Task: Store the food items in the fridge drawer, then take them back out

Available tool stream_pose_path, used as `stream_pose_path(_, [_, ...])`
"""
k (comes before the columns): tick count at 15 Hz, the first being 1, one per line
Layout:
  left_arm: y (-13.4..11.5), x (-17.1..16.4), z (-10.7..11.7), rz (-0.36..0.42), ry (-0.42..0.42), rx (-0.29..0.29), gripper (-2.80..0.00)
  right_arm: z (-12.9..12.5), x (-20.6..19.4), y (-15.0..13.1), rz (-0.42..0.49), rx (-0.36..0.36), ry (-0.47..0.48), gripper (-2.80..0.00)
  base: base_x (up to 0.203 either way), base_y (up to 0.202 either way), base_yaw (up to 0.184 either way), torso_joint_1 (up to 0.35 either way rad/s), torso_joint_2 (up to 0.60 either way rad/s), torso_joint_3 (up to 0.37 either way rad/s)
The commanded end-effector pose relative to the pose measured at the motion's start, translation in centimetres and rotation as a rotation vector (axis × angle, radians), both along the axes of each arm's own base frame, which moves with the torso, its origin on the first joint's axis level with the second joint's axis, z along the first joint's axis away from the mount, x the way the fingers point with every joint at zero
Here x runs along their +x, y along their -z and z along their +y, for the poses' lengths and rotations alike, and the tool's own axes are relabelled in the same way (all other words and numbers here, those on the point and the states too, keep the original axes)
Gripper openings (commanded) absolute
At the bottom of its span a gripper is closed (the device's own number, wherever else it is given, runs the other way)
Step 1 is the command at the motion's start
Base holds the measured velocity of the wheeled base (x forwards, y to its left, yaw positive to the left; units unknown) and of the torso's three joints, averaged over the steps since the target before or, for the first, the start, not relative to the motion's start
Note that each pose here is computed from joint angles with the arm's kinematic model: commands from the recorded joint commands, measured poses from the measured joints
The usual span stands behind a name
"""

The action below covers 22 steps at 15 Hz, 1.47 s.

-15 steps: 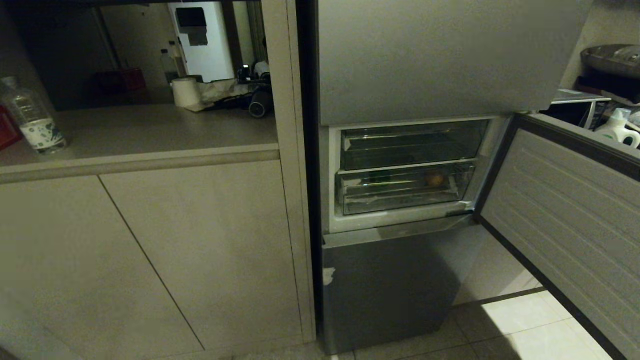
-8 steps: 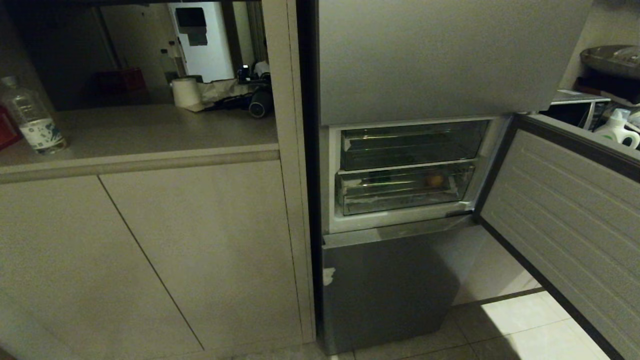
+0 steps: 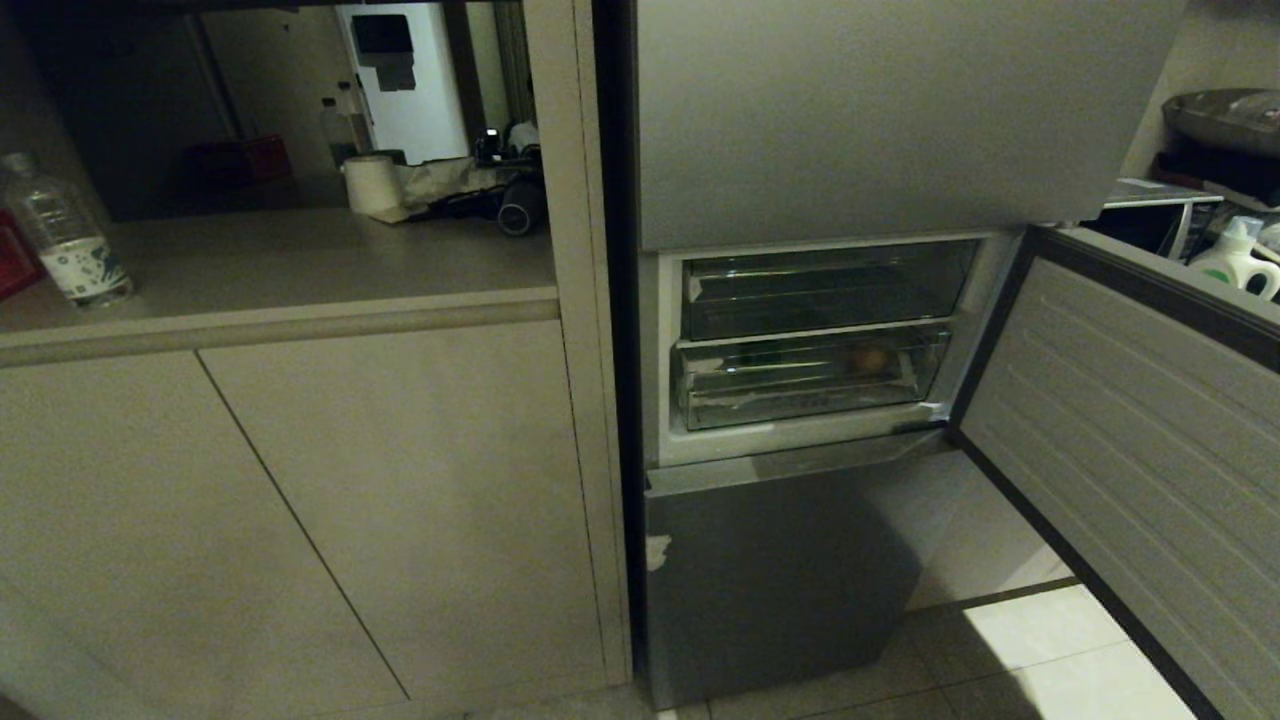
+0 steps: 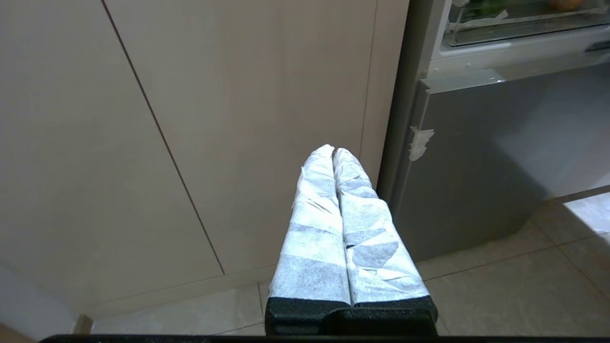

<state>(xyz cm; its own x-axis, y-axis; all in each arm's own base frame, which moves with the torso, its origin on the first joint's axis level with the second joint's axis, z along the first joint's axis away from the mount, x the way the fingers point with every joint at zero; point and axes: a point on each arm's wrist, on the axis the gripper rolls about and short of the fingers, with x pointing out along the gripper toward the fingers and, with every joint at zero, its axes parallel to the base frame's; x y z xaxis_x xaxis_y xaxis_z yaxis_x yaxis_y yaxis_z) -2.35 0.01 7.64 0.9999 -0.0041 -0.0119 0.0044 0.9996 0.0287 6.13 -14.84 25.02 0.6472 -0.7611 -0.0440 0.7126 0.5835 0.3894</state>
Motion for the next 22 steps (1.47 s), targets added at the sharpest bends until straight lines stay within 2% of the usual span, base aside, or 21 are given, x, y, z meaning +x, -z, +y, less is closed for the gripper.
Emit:
stream_pose_path(1, [0.0,0.0,0.0,0.0,-0.001,0.0,-2.8,2.1,-0.5,-1.3,-0.036,-0.079,-0.017,-2.8,0.0,0.0,0.0,0.0,0.0,0.0])
stream_pose_path(4, [0.0,0.0,0.0,0.0,-0.001,0.0,-2.8,3.4,-0.8,-2.0,-0.053,-0.126,-0.03,-2.8,0.0,0.0,0.0,0.0,0.0,0.0])
stream_pose_path(6, [0.0,0.0,0.0,0.0,-0.001,0.0,-2.8,2.4,-0.4,-1.9,-0.044,-0.103,-0.029,-2.8,0.0,0.0,0.0,0.0,0.0,0.0])
stream_pose_path(13, [0.0,0.0,0.0,0.0,-0.001,0.0,-2.8,-6.4,3.1,-1.8,-0.009,0.031,-0.03,-2.8,0.0,0.0,0.0,0.0,0.0,0.0])
stream_pose_path(15, [0.0,0.0,0.0,0.001,-0.001,0.0,-2.8,-8.8,4.1,-1.2,-0.019,0.09,-0.027,-2.8,0.0,0.0,0.0,0.0,0.0,0.0])
stream_pose_path(17, [0.0,0.0,0.0,0.0,0.0,0.0,-2.8,-10.6,4.7,-0.2,-0.037,0.182,-0.018,-2.8,0.0,0.0,0.0,0.0,0.0,0.0])
stream_pose_path(20, [0.0,0.0,0.0,0.0,-0.001,0.0,-2.8,-12.0,5.1,2.1,-0.05,0.356,0.004,-2.8,0.0,0.0,0.0,0.0,0.0,0.0])
stream_pose_path(22, [0.0,0.0,0.0,0.0,-0.001,0.0,-2.8,-12.1,4.9,3.4,-0.034,0.444,0.017,-2.8,0.0,0.0,0.0,0.0,0.0,0.0])
